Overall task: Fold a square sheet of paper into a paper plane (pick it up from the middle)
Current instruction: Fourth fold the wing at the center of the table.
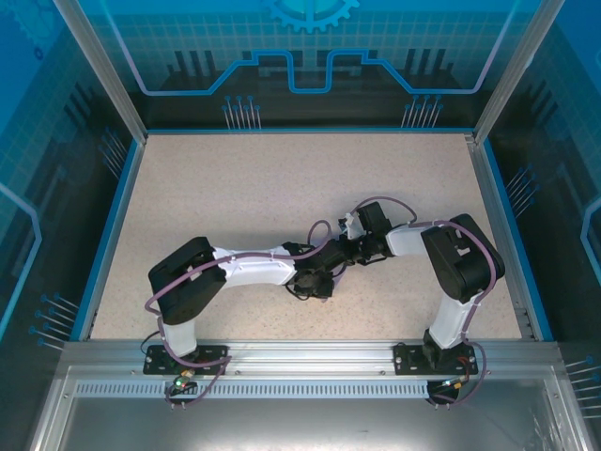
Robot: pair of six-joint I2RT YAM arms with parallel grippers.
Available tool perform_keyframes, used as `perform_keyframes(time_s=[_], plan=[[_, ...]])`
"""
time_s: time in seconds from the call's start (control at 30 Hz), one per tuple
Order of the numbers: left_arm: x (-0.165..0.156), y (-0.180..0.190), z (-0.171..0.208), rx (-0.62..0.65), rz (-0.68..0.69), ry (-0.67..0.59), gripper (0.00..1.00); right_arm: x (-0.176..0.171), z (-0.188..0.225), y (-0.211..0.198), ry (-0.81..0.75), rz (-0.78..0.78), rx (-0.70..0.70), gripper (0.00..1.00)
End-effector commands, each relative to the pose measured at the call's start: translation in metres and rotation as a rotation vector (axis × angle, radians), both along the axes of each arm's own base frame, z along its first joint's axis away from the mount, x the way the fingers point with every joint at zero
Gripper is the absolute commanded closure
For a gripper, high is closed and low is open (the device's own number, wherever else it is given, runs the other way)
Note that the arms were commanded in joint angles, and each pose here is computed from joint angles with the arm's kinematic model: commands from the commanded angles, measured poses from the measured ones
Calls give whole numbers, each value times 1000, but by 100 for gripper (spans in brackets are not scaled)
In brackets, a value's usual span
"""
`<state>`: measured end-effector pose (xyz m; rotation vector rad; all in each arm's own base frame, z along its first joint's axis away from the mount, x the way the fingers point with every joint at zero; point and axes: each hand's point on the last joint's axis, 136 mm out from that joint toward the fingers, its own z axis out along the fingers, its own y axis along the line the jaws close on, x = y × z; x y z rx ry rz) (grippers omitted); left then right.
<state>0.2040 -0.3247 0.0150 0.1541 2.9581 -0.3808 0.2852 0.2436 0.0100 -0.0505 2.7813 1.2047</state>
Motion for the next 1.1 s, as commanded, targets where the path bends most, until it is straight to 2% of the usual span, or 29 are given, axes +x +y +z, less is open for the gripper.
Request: perform_keyframes(time_s=[0.0, 0.37, 0.63, 1.07], plan=[[1, -4, 22, -9, -25, -42, 82, -32, -48, -37, 149, -43, -175, 91], [21, -11, 48, -44, -25, -115, 85, -31, -47, -36, 149, -40, -169, 91], [22, -16, 31, -22, -51, -86, 91, -32, -47, -36, 152, -38, -171, 91], [15, -9, 5, 4, -49, -25, 93, -33, -48, -37, 155, -38, -174, 91]])
